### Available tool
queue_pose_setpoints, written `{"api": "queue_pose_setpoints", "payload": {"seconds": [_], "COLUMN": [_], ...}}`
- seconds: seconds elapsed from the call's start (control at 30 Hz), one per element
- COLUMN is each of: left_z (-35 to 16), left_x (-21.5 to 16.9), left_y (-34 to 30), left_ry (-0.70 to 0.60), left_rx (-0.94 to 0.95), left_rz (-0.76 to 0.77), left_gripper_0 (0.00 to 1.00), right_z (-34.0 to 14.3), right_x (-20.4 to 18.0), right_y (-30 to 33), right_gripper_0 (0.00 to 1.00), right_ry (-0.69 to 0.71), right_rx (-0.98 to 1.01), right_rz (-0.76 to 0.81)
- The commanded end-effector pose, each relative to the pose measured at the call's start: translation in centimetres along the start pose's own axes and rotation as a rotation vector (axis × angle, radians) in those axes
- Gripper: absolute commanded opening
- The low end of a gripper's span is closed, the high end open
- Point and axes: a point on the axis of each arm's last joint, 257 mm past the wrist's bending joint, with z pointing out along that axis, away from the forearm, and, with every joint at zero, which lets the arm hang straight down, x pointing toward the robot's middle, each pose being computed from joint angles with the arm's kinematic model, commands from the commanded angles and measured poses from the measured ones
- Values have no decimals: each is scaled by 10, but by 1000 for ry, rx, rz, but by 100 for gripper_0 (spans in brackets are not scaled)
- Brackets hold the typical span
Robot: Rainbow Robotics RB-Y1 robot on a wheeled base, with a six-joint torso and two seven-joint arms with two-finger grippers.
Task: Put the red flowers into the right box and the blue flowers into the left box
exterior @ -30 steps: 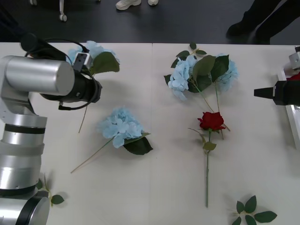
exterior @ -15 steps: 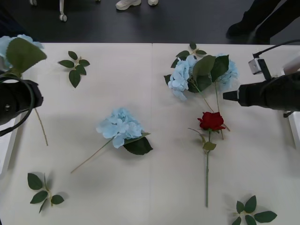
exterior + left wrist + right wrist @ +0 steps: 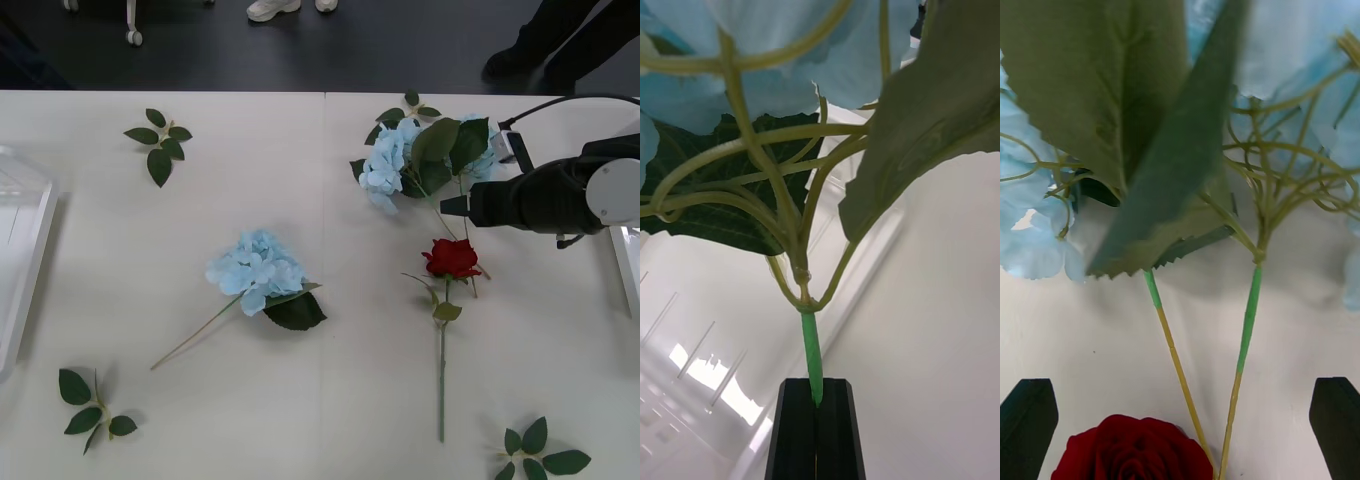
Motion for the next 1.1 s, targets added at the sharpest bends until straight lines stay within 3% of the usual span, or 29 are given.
{"api": "queue_pose_setpoints", "payload": {"seconds": [0.03,0.3,0.6,0.97,1.0,1.03,1.1], "left_z": [18,64,113,135,136,136,135], "left_x": [-25,-24,-26,-24,-23,-23,-24], "left_y": [25,45,79,87,88,85,81], "left_ry": [-41,-6,-19,-25,-24,-24,-26], "left_rx": [-13,27,19,19,18,24,30], "left_rz": [-65,-97,-12,95,100,100,106], "left_gripper_0": [0,0,0,2,4,15,63], "right_z": [-4,2,21,34,33,33,33], "right_x": [-16,-5,17,-2,-4,-5,-7], "right_y": [0,-3,-11,-6,-6,-6,-6], "right_gripper_0": [99,99,99,99,99,99,99], "right_ry": [-22,-1,55,25,22,20,17], "right_rx": [15,32,114,113,112,114,114], "right_rz": [44,94,131,178,178,179,181]}}
